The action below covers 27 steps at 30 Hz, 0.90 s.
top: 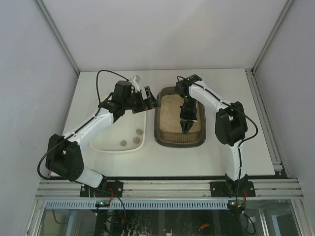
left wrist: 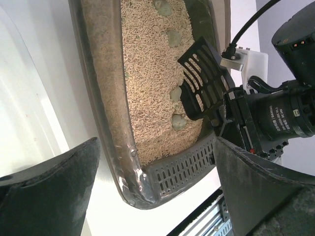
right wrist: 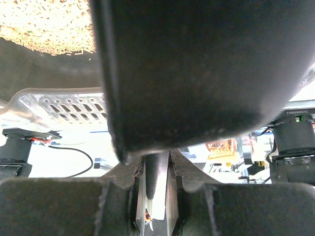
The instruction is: Clean the litter box
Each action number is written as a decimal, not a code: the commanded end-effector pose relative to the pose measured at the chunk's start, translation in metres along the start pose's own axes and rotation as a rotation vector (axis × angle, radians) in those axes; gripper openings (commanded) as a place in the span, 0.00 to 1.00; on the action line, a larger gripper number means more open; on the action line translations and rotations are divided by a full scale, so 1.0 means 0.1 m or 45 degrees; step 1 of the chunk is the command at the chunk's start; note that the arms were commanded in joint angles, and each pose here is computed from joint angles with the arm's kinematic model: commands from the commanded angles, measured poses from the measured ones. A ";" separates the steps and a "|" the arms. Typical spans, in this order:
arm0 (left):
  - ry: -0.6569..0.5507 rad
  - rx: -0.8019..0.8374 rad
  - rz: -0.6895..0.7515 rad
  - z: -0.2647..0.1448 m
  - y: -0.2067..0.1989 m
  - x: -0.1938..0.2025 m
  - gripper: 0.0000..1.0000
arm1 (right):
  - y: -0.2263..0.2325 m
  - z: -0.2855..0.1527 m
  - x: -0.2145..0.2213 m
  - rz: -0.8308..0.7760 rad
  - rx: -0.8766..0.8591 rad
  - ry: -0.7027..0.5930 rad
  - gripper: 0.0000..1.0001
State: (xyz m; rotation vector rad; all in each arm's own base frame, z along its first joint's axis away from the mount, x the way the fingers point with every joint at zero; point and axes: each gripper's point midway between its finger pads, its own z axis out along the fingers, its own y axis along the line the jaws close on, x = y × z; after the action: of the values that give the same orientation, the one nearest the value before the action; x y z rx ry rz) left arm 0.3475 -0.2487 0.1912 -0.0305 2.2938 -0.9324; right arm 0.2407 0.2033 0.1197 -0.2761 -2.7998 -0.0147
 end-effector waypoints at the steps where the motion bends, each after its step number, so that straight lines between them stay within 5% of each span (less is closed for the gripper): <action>1: -0.053 0.001 0.068 -0.13 -0.03 -0.08 1.00 | 0.11 -0.01 -0.05 -0.047 -0.067 0.008 0.00; 14: -0.081 -0.058 0.116 -0.20 0.08 -0.10 1.00 | -0.31 0.02 0.16 -0.027 -0.010 0.066 0.00; 27: -0.092 -0.087 0.132 -0.24 0.14 -0.10 1.00 | 0.19 0.10 0.08 -0.064 -0.202 0.188 0.00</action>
State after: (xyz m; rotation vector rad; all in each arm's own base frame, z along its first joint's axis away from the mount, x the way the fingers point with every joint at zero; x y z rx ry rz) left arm 0.3466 -0.2299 0.1905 0.0053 2.2871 -0.8136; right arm 0.2310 0.1984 0.1168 -0.2588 -2.7167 -0.1396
